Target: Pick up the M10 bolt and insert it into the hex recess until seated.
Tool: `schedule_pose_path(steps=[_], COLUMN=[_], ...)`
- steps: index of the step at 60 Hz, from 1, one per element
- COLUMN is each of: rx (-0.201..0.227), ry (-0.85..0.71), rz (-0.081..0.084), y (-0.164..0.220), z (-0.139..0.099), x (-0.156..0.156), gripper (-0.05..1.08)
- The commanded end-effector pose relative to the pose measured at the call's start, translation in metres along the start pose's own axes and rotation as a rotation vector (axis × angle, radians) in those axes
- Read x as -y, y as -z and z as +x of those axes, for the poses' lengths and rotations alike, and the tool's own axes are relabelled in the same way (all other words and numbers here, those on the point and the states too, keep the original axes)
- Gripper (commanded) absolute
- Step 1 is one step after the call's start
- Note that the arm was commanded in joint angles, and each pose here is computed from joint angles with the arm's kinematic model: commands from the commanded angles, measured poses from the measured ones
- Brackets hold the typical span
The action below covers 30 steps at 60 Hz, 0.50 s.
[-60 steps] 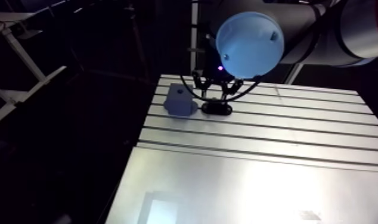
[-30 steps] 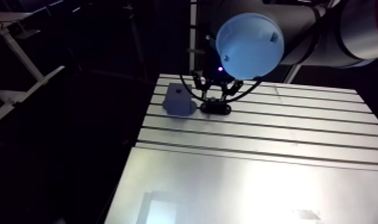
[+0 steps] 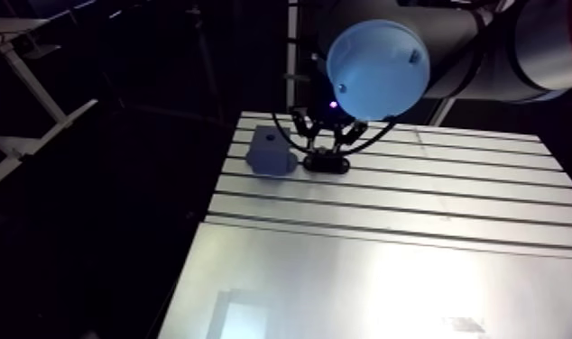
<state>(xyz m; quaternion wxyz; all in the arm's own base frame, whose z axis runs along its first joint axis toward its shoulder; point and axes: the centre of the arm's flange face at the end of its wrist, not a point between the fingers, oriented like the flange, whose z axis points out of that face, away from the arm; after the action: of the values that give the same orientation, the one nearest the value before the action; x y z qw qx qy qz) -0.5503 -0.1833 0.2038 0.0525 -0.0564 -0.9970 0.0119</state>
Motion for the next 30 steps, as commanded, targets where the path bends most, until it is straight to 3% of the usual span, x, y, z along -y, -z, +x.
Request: schedule_pose_path(steps=[1, 30], rx=[-0.001, 0.002], ry=[0.001, 0.001], rz=[0.0, 0.0], y=[0.0001, -0.0015], z=[0.0004, 0.0003], x=[0.0005, 0.0005], gripper=[0.53, 0.57])
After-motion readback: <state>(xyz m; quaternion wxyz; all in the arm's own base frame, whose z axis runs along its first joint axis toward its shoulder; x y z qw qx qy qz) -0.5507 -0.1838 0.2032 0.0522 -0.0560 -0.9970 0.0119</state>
